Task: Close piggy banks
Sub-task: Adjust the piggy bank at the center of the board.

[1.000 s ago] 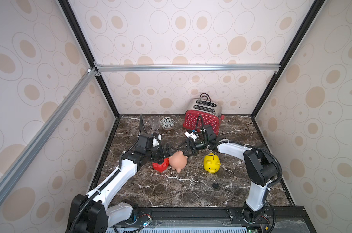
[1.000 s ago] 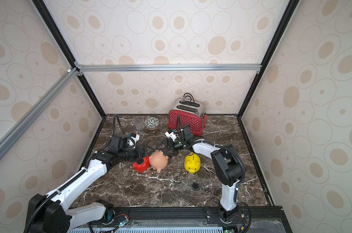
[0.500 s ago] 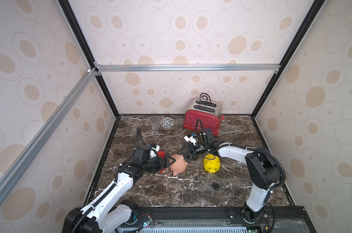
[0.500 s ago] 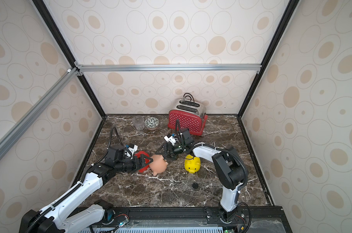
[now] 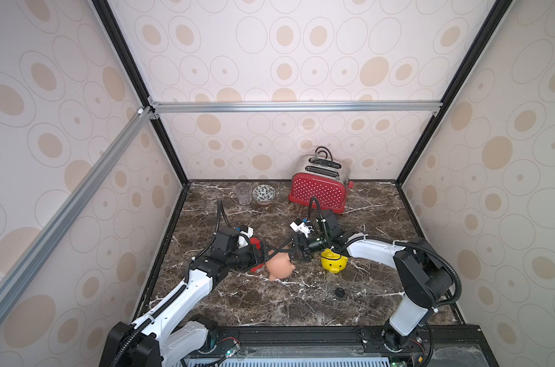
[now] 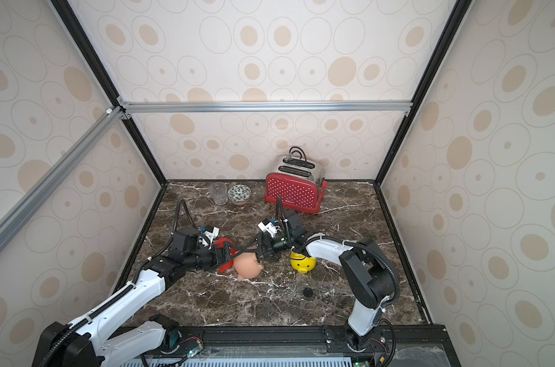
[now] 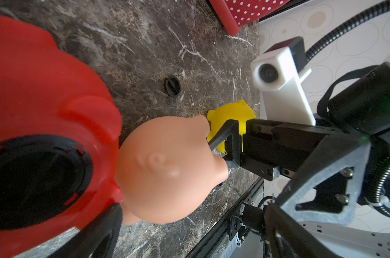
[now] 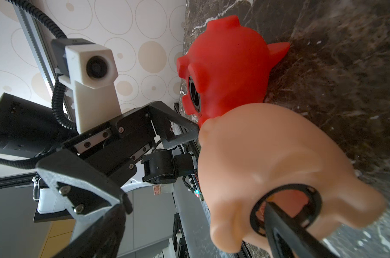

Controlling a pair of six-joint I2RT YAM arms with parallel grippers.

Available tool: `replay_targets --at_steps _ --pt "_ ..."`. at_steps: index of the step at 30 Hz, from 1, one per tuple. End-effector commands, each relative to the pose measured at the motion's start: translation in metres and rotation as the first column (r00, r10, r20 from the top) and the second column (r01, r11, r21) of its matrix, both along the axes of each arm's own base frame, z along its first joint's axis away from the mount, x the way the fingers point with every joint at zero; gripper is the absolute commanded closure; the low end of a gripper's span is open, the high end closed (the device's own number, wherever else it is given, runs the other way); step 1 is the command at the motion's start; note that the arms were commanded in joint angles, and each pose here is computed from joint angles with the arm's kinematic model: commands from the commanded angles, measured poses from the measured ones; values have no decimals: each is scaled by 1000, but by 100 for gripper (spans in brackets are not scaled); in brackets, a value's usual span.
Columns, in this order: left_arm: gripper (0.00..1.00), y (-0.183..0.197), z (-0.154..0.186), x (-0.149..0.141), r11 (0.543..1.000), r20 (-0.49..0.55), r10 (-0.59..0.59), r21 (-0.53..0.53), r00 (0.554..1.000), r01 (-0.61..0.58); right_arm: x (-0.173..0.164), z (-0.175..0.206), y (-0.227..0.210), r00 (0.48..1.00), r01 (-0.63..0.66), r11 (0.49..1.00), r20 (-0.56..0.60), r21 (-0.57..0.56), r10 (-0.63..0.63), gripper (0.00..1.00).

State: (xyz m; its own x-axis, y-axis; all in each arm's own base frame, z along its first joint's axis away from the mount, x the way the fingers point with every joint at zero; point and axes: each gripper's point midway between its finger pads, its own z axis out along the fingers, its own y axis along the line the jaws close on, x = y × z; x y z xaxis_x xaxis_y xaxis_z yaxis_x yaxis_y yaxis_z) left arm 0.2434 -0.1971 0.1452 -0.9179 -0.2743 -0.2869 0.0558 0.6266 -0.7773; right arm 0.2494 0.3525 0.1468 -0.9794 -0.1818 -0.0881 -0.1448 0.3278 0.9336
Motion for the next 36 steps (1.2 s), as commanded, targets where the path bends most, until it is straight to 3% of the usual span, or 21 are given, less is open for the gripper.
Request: replay_targets --at_steps 1,8,15,30,36 --pt "1 -9 6 3 1000 18 -15 -27 1000 16 -2 9 3 999 38 999 4 -6 -38 2" --pt "1 -29 3 -1 998 12 -62 -18 998 63 -10 7 9 1000 24 999 -12 -28 -24 3" --pt "1 -23 1 -3 998 17 -53 40 998 53 -14 0 7 999 21 999 -23 -42 -22 4" --pt "0 -13 21 5 994 71 -31 108 997 23 -12 -2 7 999 28 998 -25 -58 -29 4" --pt "1 -19 35 8 995 96 -49 88 994 41 -12 -5 8 999 29 997 -31 -65 -31 4"
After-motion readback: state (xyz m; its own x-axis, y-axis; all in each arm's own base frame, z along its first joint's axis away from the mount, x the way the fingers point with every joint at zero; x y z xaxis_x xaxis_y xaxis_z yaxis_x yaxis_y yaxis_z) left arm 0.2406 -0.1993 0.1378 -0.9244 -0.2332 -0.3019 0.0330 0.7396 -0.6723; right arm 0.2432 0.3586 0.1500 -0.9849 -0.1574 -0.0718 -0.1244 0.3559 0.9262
